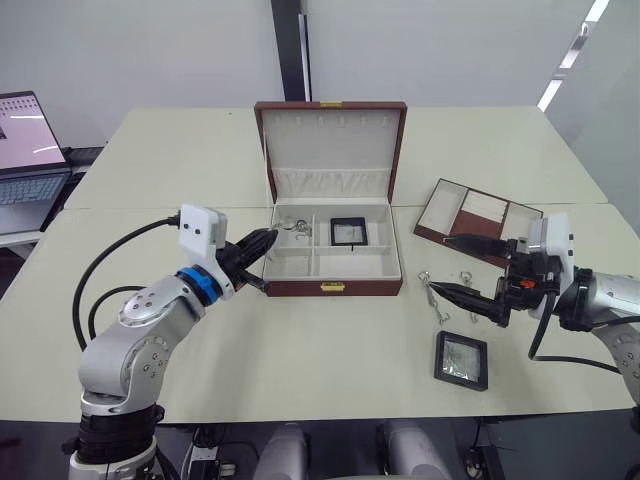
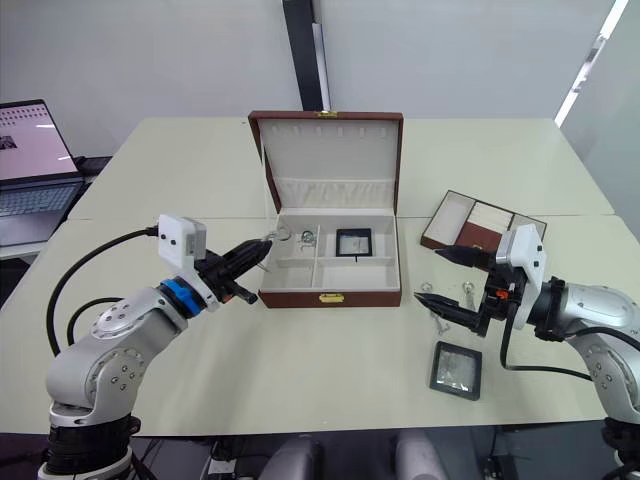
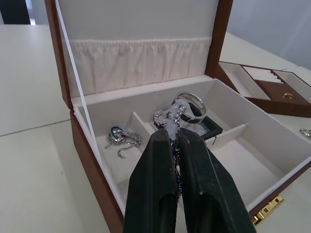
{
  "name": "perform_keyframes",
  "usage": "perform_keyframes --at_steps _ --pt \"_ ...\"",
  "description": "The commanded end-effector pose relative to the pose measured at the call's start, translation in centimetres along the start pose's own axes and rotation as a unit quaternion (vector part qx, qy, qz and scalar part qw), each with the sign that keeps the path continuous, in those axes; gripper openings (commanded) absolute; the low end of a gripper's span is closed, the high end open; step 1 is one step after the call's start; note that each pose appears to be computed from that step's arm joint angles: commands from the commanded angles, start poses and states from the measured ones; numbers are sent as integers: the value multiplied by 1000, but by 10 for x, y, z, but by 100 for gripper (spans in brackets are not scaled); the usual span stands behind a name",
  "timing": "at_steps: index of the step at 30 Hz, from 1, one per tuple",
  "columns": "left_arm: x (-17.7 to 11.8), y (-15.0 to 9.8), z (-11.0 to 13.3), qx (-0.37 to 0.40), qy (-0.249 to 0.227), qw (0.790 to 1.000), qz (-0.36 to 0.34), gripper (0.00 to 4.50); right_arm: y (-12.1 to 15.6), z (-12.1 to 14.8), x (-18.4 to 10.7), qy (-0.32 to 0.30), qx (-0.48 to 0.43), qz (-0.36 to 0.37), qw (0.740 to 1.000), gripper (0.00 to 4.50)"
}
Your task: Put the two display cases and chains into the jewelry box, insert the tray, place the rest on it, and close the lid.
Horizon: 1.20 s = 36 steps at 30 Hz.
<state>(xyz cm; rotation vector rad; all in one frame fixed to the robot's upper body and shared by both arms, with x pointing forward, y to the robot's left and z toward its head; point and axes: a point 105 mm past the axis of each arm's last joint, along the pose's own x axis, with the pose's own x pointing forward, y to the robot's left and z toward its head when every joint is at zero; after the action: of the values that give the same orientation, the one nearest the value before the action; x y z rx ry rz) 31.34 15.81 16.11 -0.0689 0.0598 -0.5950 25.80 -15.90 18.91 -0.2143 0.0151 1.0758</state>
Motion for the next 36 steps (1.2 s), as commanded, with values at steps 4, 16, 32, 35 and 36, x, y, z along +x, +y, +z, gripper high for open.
perform_keyframes --at_steps 4,16,32,35,36 --pt "6 0 -8 9 0 1000 -4 2 2 13 -6 -7 -24 -12 1000 450" --pt "7 0 -14 3 -1 1000 -6 2 2 11 -8 -4 -20 -20 1000 450" --pt "4 -1 -14 -10 -15 1000 -14 447 -1 10 -6 -3 -19 -22 1000 450" --pt "3 -1 -14 -13 -16 1000 -18 447 -2 10 -8 -2 -18 -24 1000 450" --pt "3 -1 -14 -15 -16 1000 -21 447 -3 10 -8 -2 -17 -25 1000 450"
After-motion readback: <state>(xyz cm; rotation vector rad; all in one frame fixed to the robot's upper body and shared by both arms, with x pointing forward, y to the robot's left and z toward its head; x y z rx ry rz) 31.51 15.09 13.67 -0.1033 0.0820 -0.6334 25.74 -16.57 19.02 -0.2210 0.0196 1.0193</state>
